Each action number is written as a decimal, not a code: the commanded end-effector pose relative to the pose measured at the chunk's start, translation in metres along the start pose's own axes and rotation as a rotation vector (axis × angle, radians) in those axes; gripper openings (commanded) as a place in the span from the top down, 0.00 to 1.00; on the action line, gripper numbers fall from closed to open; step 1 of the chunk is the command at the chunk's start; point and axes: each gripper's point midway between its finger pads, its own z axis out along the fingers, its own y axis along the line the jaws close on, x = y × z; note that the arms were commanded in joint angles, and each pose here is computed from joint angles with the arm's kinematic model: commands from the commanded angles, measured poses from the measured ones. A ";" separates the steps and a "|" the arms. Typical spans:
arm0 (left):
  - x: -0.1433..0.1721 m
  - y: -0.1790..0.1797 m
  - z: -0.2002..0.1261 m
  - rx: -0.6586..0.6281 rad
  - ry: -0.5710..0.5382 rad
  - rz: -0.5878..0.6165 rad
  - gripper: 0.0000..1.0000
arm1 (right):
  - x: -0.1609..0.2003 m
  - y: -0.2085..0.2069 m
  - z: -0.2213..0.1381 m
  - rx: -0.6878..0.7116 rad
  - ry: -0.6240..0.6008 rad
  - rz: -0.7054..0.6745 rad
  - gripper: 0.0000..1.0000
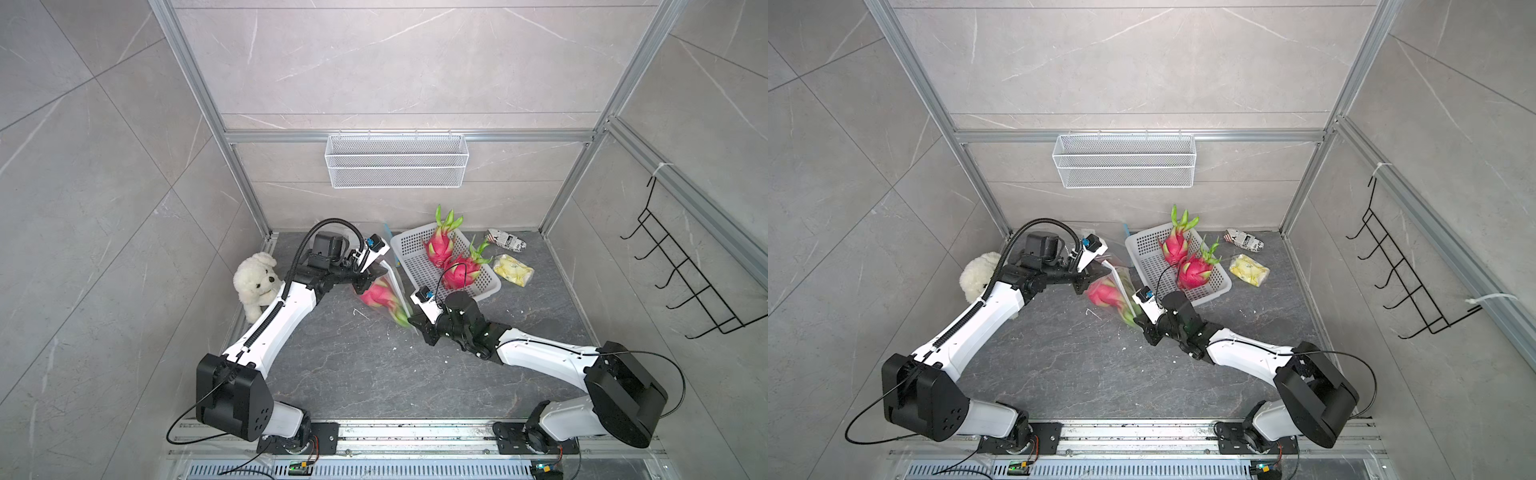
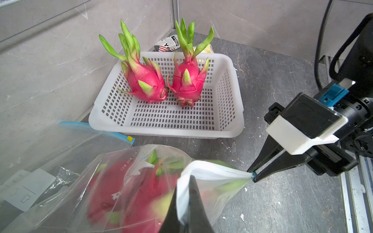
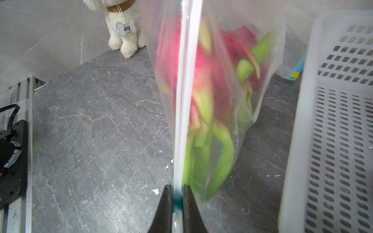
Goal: Open the zip-top bag and take out the dragon fruit
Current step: Unzip the zipper on the zipper food storage bag, then open the zipper of the food storage bag at the center of the board.
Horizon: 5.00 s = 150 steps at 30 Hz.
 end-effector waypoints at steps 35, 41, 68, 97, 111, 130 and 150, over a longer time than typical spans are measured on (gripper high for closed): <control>-0.078 0.031 -0.054 -0.225 -0.221 0.195 1.00 | 0.058 0.012 -0.023 0.019 0.246 0.017 0.64; -0.068 0.024 -0.054 -0.214 -0.200 0.188 1.00 | -0.001 0.006 -0.054 0.085 0.078 -0.021 0.64; -0.024 -0.025 -0.062 -0.111 -0.203 0.094 1.00 | -0.104 0.061 -0.012 -0.335 0.026 0.240 0.90; -0.022 -0.031 -0.066 -0.101 -0.193 0.115 1.00 | -0.123 0.008 -0.019 0.000 -0.005 0.099 0.75; -0.021 -0.028 -0.066 -0.115 -0.173 0.118 1.00 | -0.126 0.030 -0.006 -0.147 0.024 0.045 0.62; -0.025 -0.021 -0.071 -0.162 -0.177 0.032 0.62 | -0.123 0.033 0.011 -0.191 0.015 0.140 1.00; 0.044 -0.027 -0.063 -0.158 -0.343 -1.028 0.02 | -0.142 0.033 0.017 -0.221 -0.098 0.416 0.97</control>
